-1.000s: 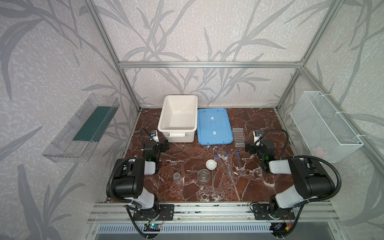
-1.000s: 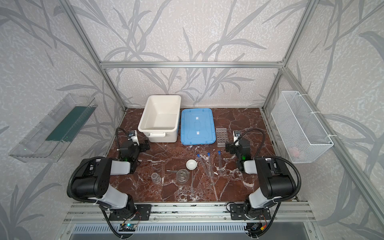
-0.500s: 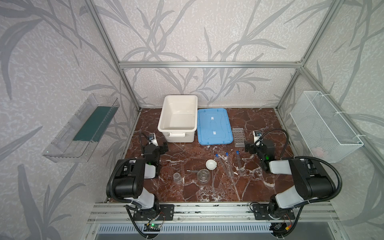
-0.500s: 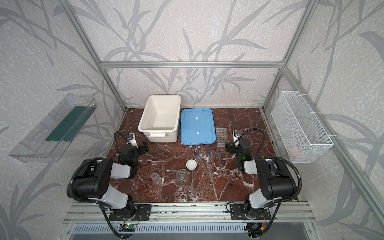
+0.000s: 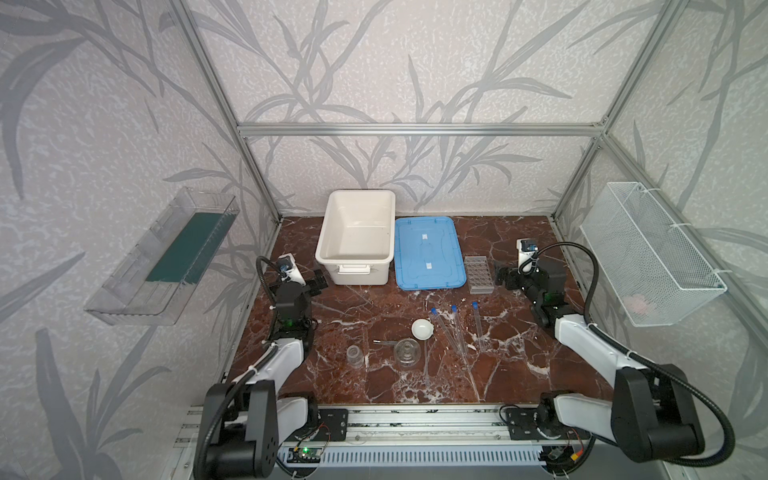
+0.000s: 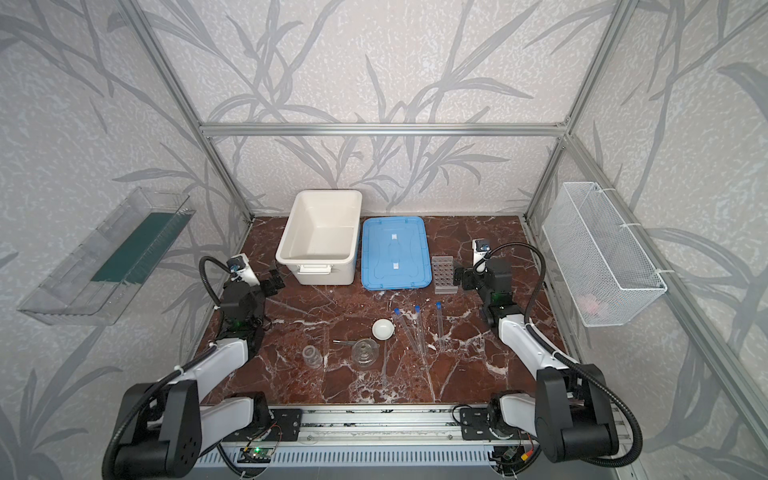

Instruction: Organize the chemistry lab equipment

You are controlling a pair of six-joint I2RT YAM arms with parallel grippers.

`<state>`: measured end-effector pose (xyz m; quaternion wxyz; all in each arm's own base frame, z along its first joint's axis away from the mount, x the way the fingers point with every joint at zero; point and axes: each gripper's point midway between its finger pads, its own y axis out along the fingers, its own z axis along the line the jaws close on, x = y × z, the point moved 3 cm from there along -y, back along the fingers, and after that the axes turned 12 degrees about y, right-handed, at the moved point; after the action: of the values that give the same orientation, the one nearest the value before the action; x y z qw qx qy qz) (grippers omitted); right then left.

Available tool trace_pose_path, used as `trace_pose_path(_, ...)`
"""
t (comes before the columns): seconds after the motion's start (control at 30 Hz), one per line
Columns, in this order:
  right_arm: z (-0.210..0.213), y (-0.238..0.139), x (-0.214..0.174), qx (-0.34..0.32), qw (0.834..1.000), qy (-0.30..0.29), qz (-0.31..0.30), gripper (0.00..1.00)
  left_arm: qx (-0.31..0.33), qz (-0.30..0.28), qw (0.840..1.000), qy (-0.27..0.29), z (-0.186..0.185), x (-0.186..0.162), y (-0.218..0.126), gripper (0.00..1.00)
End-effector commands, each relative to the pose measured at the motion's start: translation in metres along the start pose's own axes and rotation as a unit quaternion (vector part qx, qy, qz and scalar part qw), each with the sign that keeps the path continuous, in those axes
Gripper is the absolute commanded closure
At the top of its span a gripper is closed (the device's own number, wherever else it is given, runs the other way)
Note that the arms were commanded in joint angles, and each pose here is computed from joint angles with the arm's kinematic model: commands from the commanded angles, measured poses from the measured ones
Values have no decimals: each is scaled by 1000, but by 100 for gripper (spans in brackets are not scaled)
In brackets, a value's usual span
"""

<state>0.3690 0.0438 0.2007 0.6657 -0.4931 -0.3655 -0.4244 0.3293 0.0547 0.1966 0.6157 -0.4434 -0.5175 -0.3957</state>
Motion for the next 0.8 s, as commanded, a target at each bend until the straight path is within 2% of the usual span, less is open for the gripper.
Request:
trace_pose_path(0.0,11,-4,-1,18,995,63,70,1,26,40,998,-40,10,-2,-14,1)
trace_pose_path(0.07,17,-7,5,20,990,100,101,1,19,37,997,-67,11,20,-24,1)
trace_pose_path(0.13,11,-13,5,-10,978,159,131,1,5,28,993,-117,10,42,-34,1)
trace_pose_path(0.17,15,-18,5,10,970,189,155,1,-16,24,991,-132,5,52,-39,1)
trace_pose_path(0.23,24,-23,12,76,959,220,162,1,-30,29,984,-172,4,63,-47,1)
trace_pose_path(0.3,23,-24,13,94,948,260,158,1,-61,29,977,-200,-5,68,-50,1)
trace_pose_path(0.37,25,-27,14,132,931,298,167,1,-83,22,965,-248,-10,69,-50,1)
trace_pose_path(0.43,34,-29,18,190,914,315,174,1,-108,20,942,-316,-18,64,-50,1)
trace_pose_path(0.47,36,-31,17,200,909,317,181,1,-138,-3,931,-337,-24,68,-50,1)
trace_pose_path(0.5,39,-33,18,212,909,306,187,1,-156,-15,923,-351,-27,71,-50,1)
trace_pose_path(0.53,41,-37,16,209,911,296,196,1,-166,6,917,-364,-32,71,-49,1)
trace_pose_path(0.6,38,-45,11,172,927,265,204,1,-174,96,917,-347,-46,70,-46,1)
trace_pose_path(0.67,38,-56,4,123,948,202,211,1,-184,174,914,-317,-65,71,-47,1)
trace_pose_path(0.77,30,-67,-1,80,960,175,202,1,-185,252,924,-221,-99,77,-65,1)
